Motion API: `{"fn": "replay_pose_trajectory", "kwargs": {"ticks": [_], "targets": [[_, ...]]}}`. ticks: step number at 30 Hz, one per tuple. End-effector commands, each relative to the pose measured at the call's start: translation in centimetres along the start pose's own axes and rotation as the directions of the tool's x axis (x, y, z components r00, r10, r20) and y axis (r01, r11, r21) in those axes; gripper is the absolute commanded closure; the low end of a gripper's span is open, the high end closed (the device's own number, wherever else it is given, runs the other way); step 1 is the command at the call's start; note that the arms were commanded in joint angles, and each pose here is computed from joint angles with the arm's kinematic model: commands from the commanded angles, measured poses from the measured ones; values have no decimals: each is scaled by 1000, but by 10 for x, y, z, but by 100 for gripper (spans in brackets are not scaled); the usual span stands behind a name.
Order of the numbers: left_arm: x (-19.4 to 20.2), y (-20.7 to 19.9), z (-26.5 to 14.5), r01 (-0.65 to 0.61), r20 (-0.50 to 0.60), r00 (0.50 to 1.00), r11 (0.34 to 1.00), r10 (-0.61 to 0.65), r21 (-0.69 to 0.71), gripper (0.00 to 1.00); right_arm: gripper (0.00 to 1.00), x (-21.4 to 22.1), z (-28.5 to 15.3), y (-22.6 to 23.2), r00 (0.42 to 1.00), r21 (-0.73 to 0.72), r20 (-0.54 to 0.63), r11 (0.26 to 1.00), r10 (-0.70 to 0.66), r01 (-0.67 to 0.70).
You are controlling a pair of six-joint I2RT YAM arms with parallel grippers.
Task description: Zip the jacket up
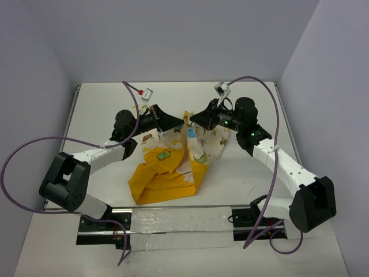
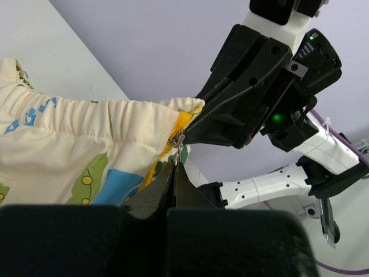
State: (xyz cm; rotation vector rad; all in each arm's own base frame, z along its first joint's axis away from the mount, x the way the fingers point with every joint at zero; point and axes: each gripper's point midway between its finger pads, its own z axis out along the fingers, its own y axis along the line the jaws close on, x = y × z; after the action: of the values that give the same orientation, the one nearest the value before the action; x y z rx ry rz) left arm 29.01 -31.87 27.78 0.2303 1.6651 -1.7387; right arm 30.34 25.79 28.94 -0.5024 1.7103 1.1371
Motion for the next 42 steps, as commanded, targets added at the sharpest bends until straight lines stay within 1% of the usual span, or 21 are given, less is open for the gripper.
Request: {"fn": "replay_pose_trajectory", "kwargs": {"ticks": [1,4,6,9,12,17,19,21,22,23,24,27,28,31,32,35,36,40,42], "targets": [[22,5,-13,-19,-99,995,1000,18,-7,100,100,-78,-7,-9,967,110,228,990,-114,91],[36,11,-14,16,-139,990,1000,-17,-10,100,100,-88,-8,-10,956,128,270,988,-117,85],[40,9,-15,20,-147,989,1000,-19,5,100,100,-93,-8,-10,951,131,288,988,-115,80],[45,11,-16,31,-154,988,1000,-30,1,100,100,-99,-4,-10,950,125,294,989,-110,76],[46,14,-17,16,-156,988,1000,-19,-23,100,100,-102,-2,-10,953,125,287,990,-95,61],[39,0,-20,-13,-121,993,1000,12,-5,100,100,-99,-2,-3,956,90,277,993,-100,78],[26,-13,-20,-44,-79,996,999,44,3,100,100,-94,-1,3,961,59,253,993,-110,98],[12,-17,-18,-69,-44,997,996,66,-55,94,100,-86,-3,5,966,44,233,993,-116,108],[2,-18,-17,-72,-19,997,993,71,-95,87,100,-81,-4,4,968,43,222,993,-119,112],[-4,-22,-17,-83,-2,997,992,83,-99,79,100,-79,-4,5,968,41,219,992,-124,118],[-13,-37,-16,-106,26,994,991,108,-82,55,100,-78,-6,7,968,35,217,992,-126,122],[-35,-46,-13,-86,90,991,991,95,-105,27,100,-70,-8,10,971,15,200,992,-128,128],[-40,-48,-11,-82,102,991,991,92,-101,22,100,-67,-8,12,973,4,194,992,-127,128],[-53,-48,1,-55,117,991,994,65,-92,22,100,-66,-9,16,973,-10,194,991,-128,132],[-57,-50,4,-51,122,991,996,60,-80,24,100,-66,-9,16,973,-11,193,991,-128,132],[-65,-46,14,-49,133,989,996,58,-69,38,100,-66,-10,19,973,-15,192,991,-131,136],[-65,-43,16,-48,131,990,996,57,-74,40,100,-65,-10,19,973,-15,189,991,-130,136],[-64,-32,25,-38,103,994,996,47,-81,39,100,-65,-11,20,973,-17,189,990,-132,137],[-62,-30,27,-38,86,995,996,44,-75,37,100,-64,-10,19,973,-17,188,990,-131,137]]}}
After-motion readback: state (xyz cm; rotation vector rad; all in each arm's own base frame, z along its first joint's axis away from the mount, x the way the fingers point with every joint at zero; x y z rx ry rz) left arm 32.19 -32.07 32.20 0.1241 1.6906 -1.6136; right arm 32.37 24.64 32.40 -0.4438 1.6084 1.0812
